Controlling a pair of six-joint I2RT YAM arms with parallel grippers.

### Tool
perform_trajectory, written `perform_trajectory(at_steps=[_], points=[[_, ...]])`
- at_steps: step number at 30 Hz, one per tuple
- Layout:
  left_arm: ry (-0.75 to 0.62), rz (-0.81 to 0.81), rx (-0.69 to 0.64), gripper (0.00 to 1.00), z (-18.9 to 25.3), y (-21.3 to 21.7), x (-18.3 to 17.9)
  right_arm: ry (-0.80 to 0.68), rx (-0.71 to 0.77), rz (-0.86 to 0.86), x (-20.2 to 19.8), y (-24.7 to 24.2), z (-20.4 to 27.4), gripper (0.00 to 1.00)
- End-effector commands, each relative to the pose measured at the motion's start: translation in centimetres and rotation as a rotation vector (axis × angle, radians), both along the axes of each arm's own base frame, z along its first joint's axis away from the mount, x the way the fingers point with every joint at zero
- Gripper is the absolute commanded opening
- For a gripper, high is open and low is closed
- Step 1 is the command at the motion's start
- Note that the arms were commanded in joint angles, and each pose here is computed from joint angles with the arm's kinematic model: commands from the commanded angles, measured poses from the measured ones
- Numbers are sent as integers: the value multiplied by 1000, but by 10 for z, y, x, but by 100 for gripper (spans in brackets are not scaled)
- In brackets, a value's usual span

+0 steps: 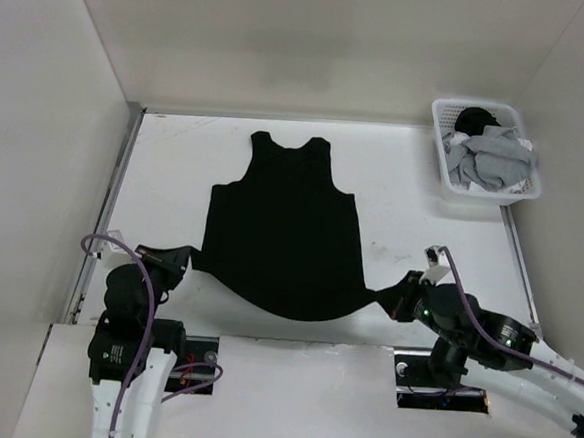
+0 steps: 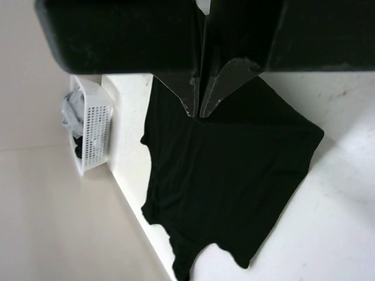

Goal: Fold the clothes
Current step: Fold the tank top

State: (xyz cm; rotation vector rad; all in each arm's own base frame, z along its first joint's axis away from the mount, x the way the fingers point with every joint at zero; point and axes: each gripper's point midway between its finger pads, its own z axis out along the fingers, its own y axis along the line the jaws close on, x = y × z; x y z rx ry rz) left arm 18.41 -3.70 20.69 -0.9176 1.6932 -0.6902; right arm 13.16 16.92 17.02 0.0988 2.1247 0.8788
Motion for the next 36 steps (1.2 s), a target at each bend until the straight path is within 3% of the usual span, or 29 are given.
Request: perform_trajectory(at_steps=[1, 5, 9, 16, 22, 24, 26, 28, 30, 34, 36], points=[[-15, 90, 18, 0, 16, 16, -17, 32, -30, -94, -1, -6, 4, 0], [6, 93, 34, 0, 13, 15, 16, -59, -156, -109, 32, 15, 17, 0], [-23, 151, 13, 0, 16, 21, 69, -165, -129, -157, 108, 29, 47, 0], [-83, 171, -41, 0, 65, 18, 201, -204, 14, -244, 273, 18, 97, 0], [-4, 214, 43, 1, 48, 37, 327, -155, 28, -281, 397, 16, 99, 0], [22, 198, 54, 6, 37, 37, 362, -113, 17, -304, 437, 15, 80, 1], [22, 128, 68, 19, 33, 27, 391, -77, 25, -335, 466, 12, 61, 16], [31, 105, 88, 32, 26, 26, 398, -48, 35, -354, 475, 11, 44, 38], [36, 129, 95, 37, 21, 33, 381, -44, 24, -347, 466, 11, 35, 50], [11, 162, 93, 38, 2, 31, 314, -47, -30, -340, 418, 2, 23, 48], [51, 177, 76, 38, -26, 24, 273, -54, -30, -332, 382, 0, 15, 38]])
